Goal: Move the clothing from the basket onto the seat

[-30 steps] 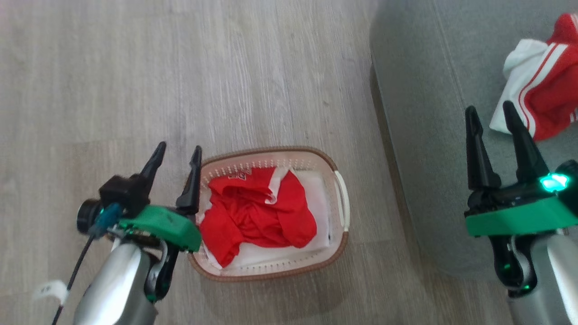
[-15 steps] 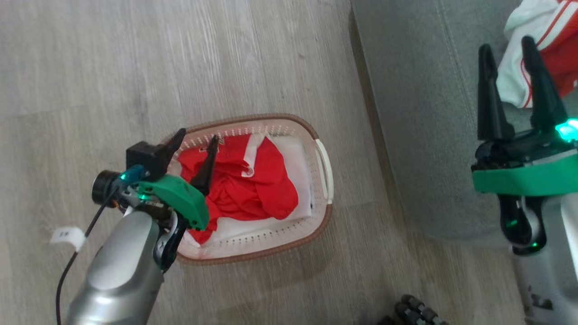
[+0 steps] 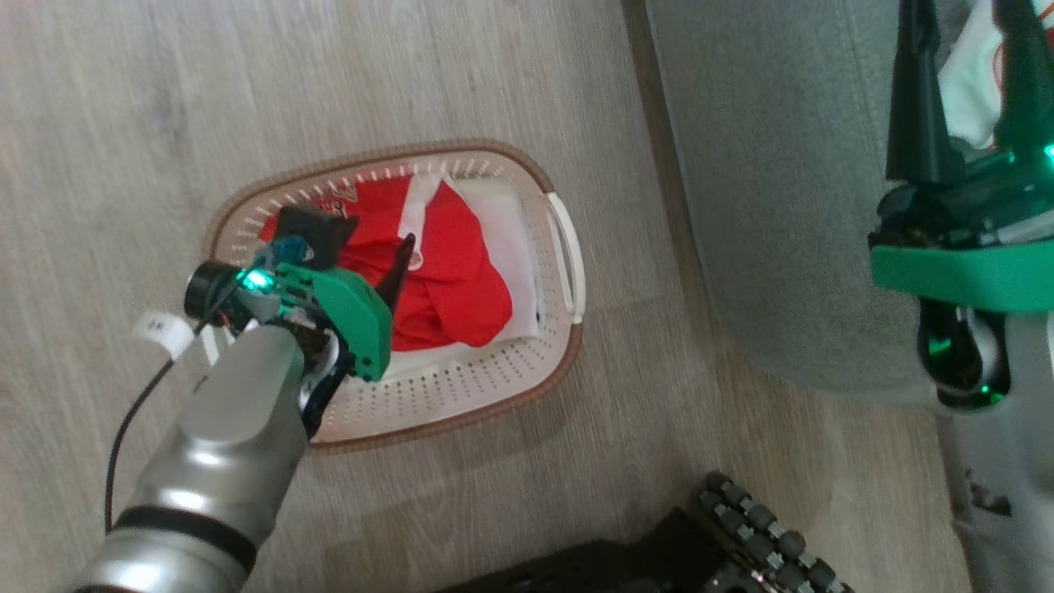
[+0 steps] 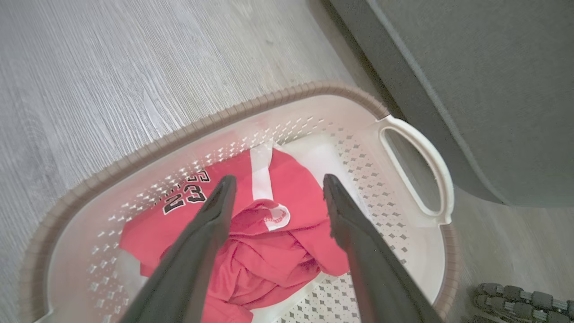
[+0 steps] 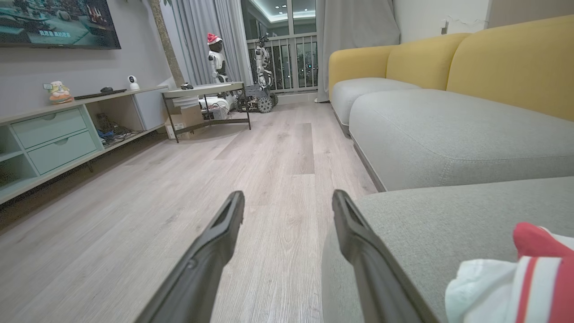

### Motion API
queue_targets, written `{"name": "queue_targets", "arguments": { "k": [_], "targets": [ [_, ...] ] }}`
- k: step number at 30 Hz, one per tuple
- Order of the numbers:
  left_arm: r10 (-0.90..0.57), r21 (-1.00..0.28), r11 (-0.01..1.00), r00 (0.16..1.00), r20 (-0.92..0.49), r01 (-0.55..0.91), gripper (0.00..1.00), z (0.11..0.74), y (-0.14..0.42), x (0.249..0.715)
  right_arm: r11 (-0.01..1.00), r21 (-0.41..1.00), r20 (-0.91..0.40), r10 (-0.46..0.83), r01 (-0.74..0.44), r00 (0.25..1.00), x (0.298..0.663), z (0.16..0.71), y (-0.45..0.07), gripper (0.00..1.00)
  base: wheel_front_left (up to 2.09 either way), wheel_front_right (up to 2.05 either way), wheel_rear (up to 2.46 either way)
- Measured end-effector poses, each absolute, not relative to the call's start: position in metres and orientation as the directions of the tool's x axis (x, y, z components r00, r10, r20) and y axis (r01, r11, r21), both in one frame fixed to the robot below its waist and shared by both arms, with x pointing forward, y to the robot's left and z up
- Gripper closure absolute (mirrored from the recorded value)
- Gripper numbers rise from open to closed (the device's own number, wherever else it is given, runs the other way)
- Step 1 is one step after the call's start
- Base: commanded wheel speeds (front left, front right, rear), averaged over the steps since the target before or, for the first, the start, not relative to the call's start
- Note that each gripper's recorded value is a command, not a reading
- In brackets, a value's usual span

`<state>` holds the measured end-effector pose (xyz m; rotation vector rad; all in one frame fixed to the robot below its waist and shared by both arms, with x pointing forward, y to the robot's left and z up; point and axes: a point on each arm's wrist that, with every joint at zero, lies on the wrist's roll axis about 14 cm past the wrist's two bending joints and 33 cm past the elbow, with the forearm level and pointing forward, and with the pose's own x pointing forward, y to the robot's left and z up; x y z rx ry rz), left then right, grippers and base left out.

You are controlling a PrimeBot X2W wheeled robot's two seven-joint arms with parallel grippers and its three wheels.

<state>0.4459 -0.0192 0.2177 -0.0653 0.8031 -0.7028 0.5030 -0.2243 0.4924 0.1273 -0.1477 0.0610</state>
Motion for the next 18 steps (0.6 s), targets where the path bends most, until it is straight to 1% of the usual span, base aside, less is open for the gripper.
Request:
{"name": "queue_targets", "arguments": {
  "k": [2,3,11,18],
  "targets": [
    [-0.593,-0.313,0.772,0.447,-0.67,0.554,0.0,0.203,-0.02,0.444,0.991,0.119,0.151,0.05,-0.069,0.987,0.509,0.489,-0.225,0.0,0.0,0.0,0.0],
    [-0.593,-0.313,0.772,0.447,-0.67,0.554,0.0,0.203,-0.02,0.444,0.991,0.119,0.151,0.05,-0.069,0.987,0.509,0.489,-0.225,0.0,0.0,0.0,0.0],
    [-0.551,-0.334,0.774,0.313,-0.773,0.539,0.0,0.151,-0.022,0.438,0.992,0.11,0.153,0.051,-0.068,0.987,0.529,0.475,-0.224,0.0,0.0,0.0,0.0],
    [-0.545,-0.349,0.734,0.199,-0.814,0.583,0.0,0.123,-0.035,0.424,0.994,0.087,0.14,0.056,-0.069,0.989,0.536,0.462,-0.224,0.0,0.0,0.0,0.0]
  ]
}}
